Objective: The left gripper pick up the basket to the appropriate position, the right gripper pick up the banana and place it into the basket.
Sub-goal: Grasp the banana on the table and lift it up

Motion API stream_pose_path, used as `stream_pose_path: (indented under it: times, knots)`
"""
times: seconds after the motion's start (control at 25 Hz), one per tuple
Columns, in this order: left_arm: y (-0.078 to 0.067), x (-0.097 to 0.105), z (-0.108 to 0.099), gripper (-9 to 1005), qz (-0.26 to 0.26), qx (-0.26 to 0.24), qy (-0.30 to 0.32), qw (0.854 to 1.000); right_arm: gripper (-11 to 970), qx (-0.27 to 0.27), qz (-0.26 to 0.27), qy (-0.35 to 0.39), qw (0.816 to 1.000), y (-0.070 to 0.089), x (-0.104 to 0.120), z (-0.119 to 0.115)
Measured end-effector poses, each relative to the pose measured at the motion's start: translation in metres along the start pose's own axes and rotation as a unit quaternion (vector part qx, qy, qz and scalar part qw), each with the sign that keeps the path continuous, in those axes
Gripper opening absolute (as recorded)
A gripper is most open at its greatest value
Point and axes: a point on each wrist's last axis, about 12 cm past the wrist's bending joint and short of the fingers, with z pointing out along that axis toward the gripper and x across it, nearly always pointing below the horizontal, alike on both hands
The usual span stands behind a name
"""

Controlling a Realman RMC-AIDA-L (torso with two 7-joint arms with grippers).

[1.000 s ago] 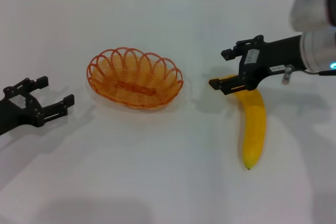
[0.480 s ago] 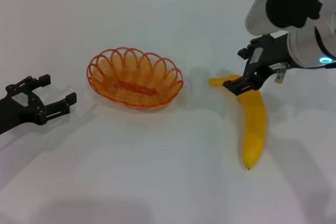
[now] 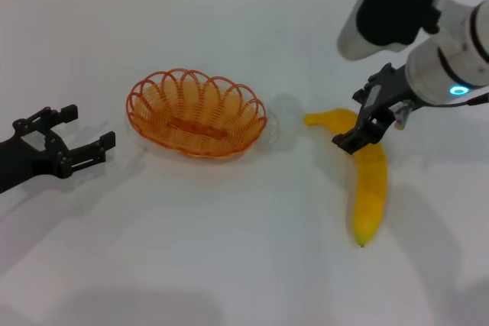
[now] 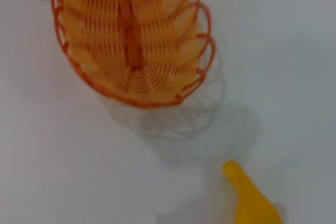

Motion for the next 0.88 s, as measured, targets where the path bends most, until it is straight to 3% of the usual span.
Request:
stream_pose_path:
  times: [0.88]
  knots:
    - [-0.001,-0.004,0.007,893,0.008,0.011,0.002,1.0,735,-0.008,-0.015,0.038,0.999,-0.006,-0.012,0.027]
